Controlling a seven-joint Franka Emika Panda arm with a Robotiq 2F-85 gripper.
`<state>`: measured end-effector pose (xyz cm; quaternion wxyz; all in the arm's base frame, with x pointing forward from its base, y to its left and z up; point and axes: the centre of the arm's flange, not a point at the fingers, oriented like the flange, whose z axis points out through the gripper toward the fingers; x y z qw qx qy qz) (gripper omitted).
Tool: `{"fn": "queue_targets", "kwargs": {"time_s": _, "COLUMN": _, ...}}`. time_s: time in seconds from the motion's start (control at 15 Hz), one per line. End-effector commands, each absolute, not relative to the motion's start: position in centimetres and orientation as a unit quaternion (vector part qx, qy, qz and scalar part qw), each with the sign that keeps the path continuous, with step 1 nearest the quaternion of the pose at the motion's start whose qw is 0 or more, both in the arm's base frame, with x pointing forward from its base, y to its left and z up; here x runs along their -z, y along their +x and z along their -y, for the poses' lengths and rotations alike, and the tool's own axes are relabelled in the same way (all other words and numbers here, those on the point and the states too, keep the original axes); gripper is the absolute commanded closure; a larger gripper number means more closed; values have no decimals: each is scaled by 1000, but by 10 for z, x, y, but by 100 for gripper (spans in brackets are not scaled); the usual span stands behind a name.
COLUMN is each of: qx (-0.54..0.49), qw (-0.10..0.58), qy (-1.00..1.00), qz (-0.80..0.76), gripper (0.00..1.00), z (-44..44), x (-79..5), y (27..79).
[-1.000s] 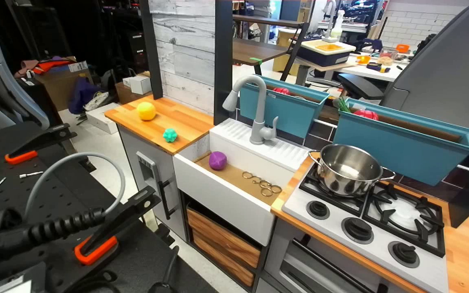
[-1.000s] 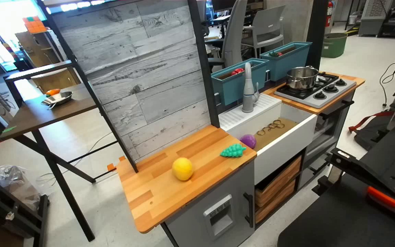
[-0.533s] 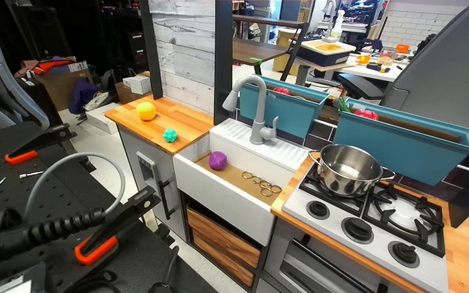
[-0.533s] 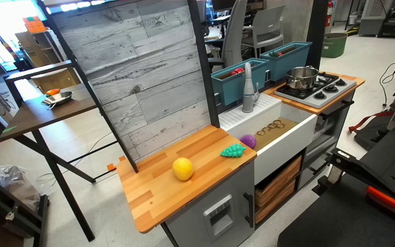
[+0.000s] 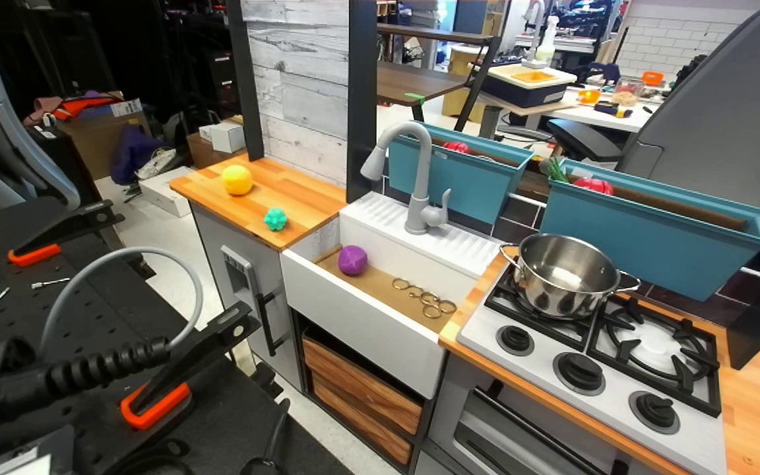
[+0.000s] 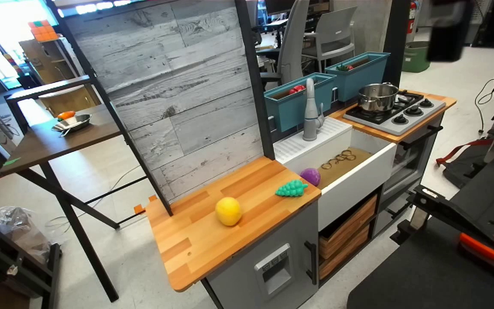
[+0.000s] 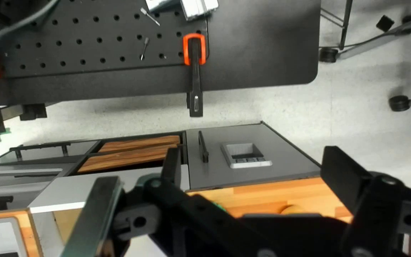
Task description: Move the green grapes backwards
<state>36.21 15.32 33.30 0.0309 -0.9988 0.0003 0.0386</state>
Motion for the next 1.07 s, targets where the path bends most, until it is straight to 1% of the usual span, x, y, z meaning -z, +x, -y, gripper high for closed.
{"fn": "queue_targets", "kwargs": {"time_s": 0.0, "qx": -6, "qw": 20, "qy": -998, "qz": -55, "gripper": 0, "z": -165, "x": -282, "y": 438}}
{"fn": "queue_targets", "kwargs": {"time_s": 0.27, "qx": 27, "qw": 3, "qy": -994, "qz": -110, "gripper": 0, "z": -162, "x": -239, "y": 501}}
{"fn": "queue_targets", "kwargs": {"time_s": 0.53, "qx": 37, "qw": -37, "qy": -991, "qz": -123, "gripper": 0, "z": -171, "x": -183, "y": 555}}
{"fn": "queue_targets", "kwargs": {"time_s": 0.73, "qx": 30, "qw": -42, "qy": -989, "qz": -136, "gripper": 0, "z": -183, "x": -146, "y": 583}}
{"fn": "queue_targets", "kwargs": {"time_s": 1.0, "qx": 19, "qw": -49, "qy": -989, "qz": -136, "gripper": 0, "z": -198, "x": -108, "y": 600}}
